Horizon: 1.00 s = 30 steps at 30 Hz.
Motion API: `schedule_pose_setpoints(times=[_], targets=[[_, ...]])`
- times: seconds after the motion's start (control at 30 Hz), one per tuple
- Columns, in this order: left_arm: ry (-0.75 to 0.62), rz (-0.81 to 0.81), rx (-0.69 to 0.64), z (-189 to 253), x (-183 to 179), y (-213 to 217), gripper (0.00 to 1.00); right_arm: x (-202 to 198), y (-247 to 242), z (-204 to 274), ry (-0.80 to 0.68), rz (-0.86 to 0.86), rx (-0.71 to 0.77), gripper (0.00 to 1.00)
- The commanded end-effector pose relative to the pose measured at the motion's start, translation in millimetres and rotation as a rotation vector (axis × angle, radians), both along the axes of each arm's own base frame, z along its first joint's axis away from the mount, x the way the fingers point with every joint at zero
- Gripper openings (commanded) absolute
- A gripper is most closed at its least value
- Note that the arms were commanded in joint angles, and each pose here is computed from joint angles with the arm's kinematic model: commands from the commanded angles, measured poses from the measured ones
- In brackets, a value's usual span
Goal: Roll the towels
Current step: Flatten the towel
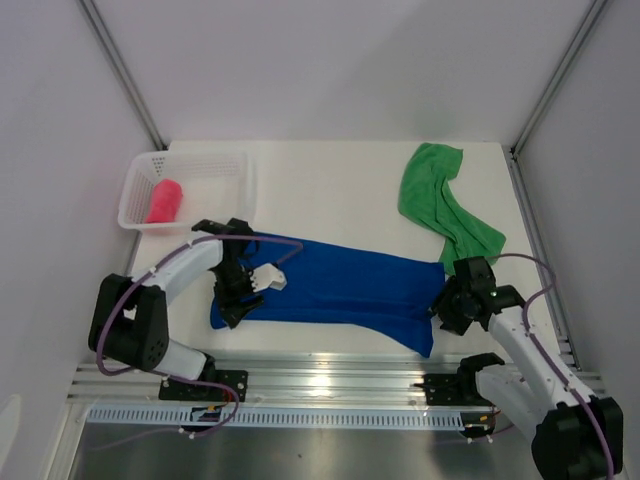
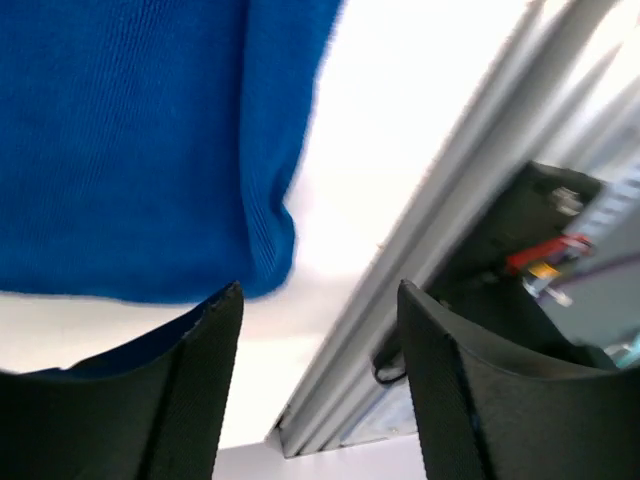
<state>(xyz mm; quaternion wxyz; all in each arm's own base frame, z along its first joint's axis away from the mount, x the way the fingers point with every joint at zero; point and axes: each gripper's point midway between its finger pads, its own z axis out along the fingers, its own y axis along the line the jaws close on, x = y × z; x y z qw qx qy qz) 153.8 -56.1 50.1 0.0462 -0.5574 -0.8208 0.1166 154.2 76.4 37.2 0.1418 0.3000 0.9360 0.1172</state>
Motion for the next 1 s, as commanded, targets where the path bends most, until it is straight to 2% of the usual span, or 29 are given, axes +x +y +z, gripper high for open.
schedule_pose_setpoints(times=[0.0, 0.07, 0.1, 0.2, 0.23, 0.27, 0.3, 0.43, 0.47, 0.6, 0.73, 0.97], targets=[[0.003, -0.064, -0.167, 67.9, 2.1, -16.6, 0.68, 33.4, -19.4, 58.3, -0.19, -0.088, -0.088, 0.54], [-0.015, -0.055, -0.206, 78.0, 11.9, -23.3, 0.69, 48.6, -27.0, 79.7, -0.242, -0.089, -0.14, 0.56], [-0.099, -0.041, -0.224, 88.2, 35.9, -29.1, 0.7, 53.6, -28.8, 82.8, -0.252, -0.083, -0.157, 0.56], [-0.176, 0.093, -0.168, 77.7, 82.8, -33.2, 0.7, 74.6, -29.3, 75.9, -0.264, -0.034, -0.188, 0.53], [-0.264, 0.183, -0.13, 76.0, 115.4, -32.6, 0.68, 81.8, -26.9, 70.7, -0.27, -0.018, -0.183, 0.41], [-0.249, 0.226, -0.088, 60.3, 134.1, -32.3, 0.66, 96.6, -23.8, 62.0, -0.28, -0.01, -0.178, 0.32], [-0.26, 0.272, -0.055, 52.6, 146.6, -30.7, 0.64, 99.6, -24.2, 51.4, -0.266, 0.012, -0.183, 0.19], [-0.304, 0.408, 0.04, 23.0, 189.8, -27.4, 0.59, 125.1, -18.2, 24.9, -0.237, 0.093, -0.188, 0.1], [-0.355, 0.424, 0.056, 22.2, 204.8, -24.9, 0.58, 133.1, -15.1, 22.1, -0.249, 0.111, -0.18, 0.09], [-0.375, 0.462, 0.168, -5.5, 226.5, -12.4, 0.58, 137.3, -8.1, -9.7, -0.154, 0.174, -0.189, 0.07], [-0.343, 0.457, 0.258, -26.7, 228.8, -1.6, 0.59, 139.5, -6.5, -33.1, -0.058, 0.194, -0.189, 0.07], [-0.336, 0.437, 0.311, -43.2, 238.5, 3.9, 0.6, 178.7, -9.0, -50.6, -0.003, 0.22, -0.201, 0.07]])
